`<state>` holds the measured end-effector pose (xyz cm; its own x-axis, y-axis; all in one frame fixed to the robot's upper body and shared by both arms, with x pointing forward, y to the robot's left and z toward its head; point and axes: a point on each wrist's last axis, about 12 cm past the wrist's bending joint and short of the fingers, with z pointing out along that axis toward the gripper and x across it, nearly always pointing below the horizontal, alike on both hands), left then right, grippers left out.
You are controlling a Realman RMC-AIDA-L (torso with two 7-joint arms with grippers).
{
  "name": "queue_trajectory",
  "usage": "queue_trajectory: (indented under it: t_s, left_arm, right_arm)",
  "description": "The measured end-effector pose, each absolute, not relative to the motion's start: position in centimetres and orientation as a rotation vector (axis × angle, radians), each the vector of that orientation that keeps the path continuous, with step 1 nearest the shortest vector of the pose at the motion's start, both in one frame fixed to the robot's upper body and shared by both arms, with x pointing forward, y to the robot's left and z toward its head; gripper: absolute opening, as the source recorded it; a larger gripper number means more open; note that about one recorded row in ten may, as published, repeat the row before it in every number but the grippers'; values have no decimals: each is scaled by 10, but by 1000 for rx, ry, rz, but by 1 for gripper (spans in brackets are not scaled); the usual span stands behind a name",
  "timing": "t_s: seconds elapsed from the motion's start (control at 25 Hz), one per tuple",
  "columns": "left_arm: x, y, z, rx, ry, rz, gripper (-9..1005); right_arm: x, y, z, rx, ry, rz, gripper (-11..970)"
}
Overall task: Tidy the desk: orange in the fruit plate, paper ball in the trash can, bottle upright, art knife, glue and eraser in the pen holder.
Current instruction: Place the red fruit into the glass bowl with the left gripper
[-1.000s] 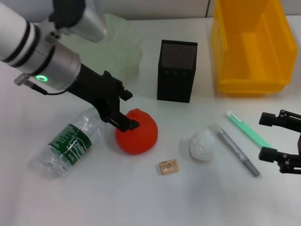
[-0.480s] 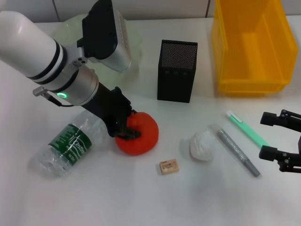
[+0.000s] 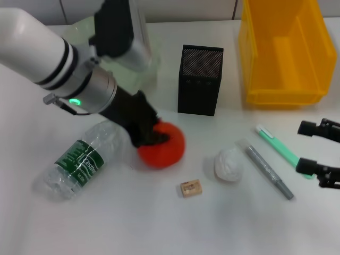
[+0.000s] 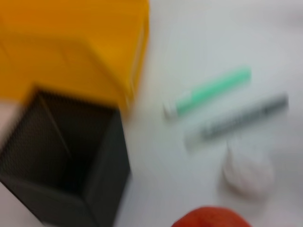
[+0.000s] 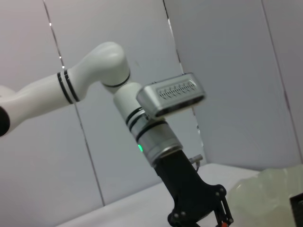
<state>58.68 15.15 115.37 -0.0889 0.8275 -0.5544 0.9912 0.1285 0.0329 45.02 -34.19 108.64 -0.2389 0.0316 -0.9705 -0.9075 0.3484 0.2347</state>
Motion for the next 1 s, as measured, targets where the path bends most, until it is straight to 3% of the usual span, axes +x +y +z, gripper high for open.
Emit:
queue_trajectory:
  t_s: [0.24,0.4,0.48,0.72,1.0]
  left_arm:
    - [600,181,1197,1387,1860,-625,216]
    - [616,210,1214,1140,1830,-581,179]
    - [628,226,1216,986,1823,-507,162]
    - [641,230,1201,838,1818,-351,118]
    - [636,220,1179,767,1789,-195,372]
  right_arm:
    - [450,-350,1090,-754,1520,1056,840]
    - [451,-353,1092,-719,1508,1034,840]
    - [451,-353,1092,-697,1497,1025,840]
    - [450,-355,1092,-618,1459,989,840]
    - [451,-358,1092,-574,1446,975,840]
